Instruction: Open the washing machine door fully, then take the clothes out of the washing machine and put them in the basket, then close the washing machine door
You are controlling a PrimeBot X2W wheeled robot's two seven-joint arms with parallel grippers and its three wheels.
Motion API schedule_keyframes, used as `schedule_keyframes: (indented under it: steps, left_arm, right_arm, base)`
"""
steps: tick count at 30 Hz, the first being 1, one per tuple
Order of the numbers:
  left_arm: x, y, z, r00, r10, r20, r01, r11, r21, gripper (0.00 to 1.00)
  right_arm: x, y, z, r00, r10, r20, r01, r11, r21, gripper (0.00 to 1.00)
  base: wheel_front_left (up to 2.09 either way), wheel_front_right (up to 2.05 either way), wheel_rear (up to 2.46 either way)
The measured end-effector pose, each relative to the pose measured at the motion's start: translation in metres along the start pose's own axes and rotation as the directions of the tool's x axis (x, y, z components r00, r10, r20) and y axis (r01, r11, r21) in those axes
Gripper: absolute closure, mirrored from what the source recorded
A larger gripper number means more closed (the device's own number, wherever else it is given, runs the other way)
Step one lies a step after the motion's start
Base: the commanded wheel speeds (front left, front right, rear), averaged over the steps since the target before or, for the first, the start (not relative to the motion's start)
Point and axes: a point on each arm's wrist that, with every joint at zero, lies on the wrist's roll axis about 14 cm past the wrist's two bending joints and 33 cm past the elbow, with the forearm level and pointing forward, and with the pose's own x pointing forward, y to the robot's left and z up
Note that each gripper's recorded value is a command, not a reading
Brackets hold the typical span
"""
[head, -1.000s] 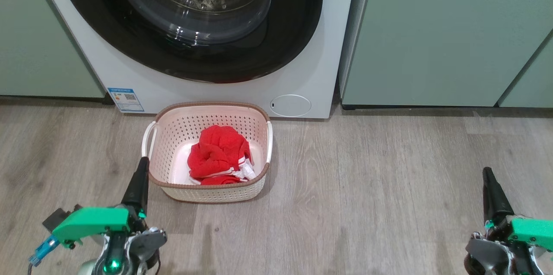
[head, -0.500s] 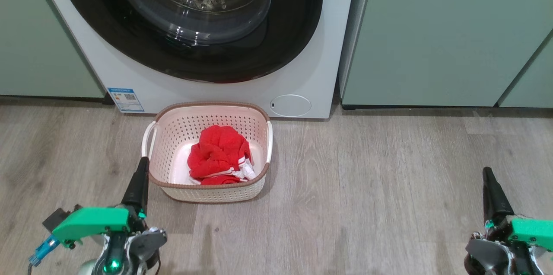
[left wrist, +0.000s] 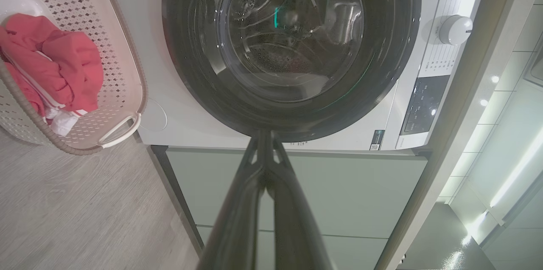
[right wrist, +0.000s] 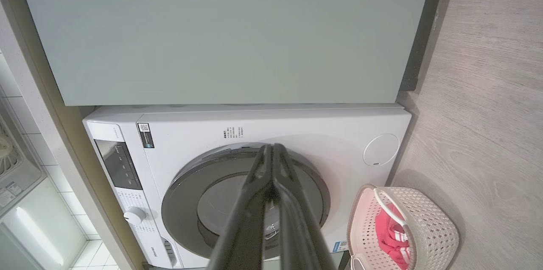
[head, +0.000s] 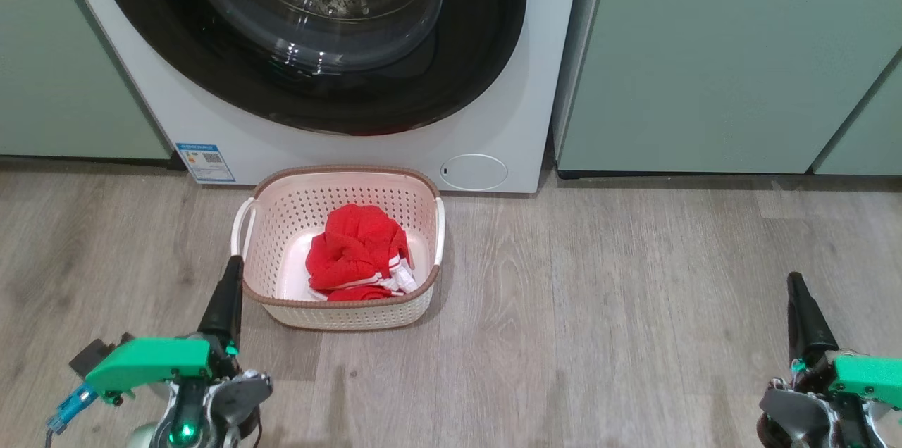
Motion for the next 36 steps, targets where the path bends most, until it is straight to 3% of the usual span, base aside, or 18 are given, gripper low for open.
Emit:
schedule_keyframes:
  steps: [36]
  left_arm:
    - [0.0000,0.0000,0.0000,1.000,0.000,0.000,0.000,1.000,0.000,1.00]
  right_arm:
    - [0.0000,0.0000,-0.0001,1.000,0.000,0.000,0.000,1.000,0.000,1.00]
  base:
    - [0.00,0.00,0.00]
